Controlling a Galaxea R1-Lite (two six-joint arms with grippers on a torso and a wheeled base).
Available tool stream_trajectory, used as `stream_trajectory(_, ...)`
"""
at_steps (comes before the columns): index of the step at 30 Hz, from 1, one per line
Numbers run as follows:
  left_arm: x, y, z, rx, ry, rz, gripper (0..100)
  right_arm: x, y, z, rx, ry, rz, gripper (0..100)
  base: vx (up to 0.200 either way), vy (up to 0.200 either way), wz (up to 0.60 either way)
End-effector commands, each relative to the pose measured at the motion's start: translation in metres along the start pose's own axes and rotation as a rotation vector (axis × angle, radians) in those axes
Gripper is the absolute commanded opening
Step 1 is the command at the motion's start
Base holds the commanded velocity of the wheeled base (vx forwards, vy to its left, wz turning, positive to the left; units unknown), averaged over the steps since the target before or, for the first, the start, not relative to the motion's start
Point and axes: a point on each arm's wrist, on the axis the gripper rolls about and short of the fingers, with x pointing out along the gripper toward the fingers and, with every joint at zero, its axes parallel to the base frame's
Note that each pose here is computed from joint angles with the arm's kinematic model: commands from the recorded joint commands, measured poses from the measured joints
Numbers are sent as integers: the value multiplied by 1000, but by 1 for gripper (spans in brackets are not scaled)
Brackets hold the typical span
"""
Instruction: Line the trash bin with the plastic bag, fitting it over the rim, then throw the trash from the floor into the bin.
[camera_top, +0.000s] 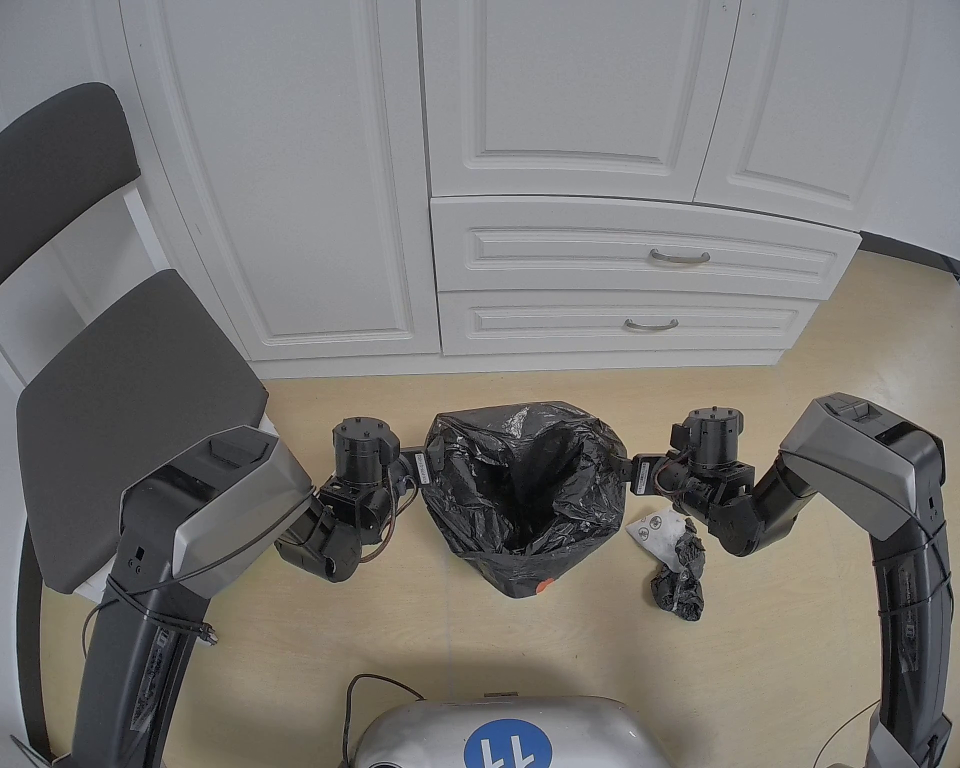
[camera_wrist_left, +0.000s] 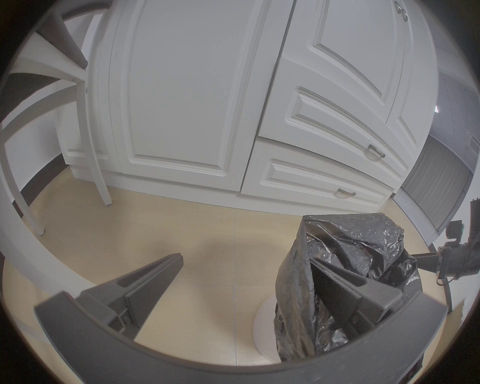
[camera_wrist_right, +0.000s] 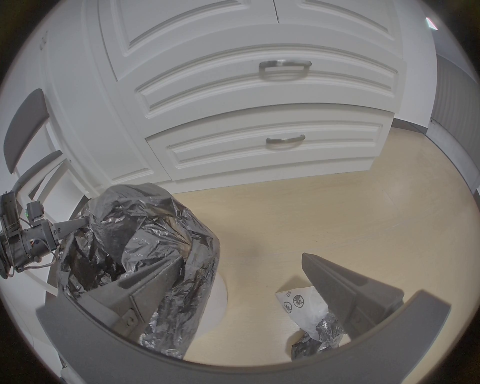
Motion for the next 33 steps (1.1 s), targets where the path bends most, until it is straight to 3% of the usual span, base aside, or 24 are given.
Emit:
stream_trajectory(1, 5, 3, -10, 0, 12, 6, 100, 12, -4, -17, 11, 27, -7, 100, 0, 0, 0)
stream_trajectory(17, 16, 7, -21, 5, 58, 39, 100, 25, -6, -40, 33, 69, -6, 100, 0, 0, 0)
stream_trajectory(22, 13, 6, -12, -1, 38, 37, 100, 17, -2, -41, 26, 89, 3, 100, 0, 0, 0)
stream_trajectory(33, -15, 6, 36, -5, 9, 29, 100, -15, 35, -53, -35, 228, 59, 100, 0, 0, 0)
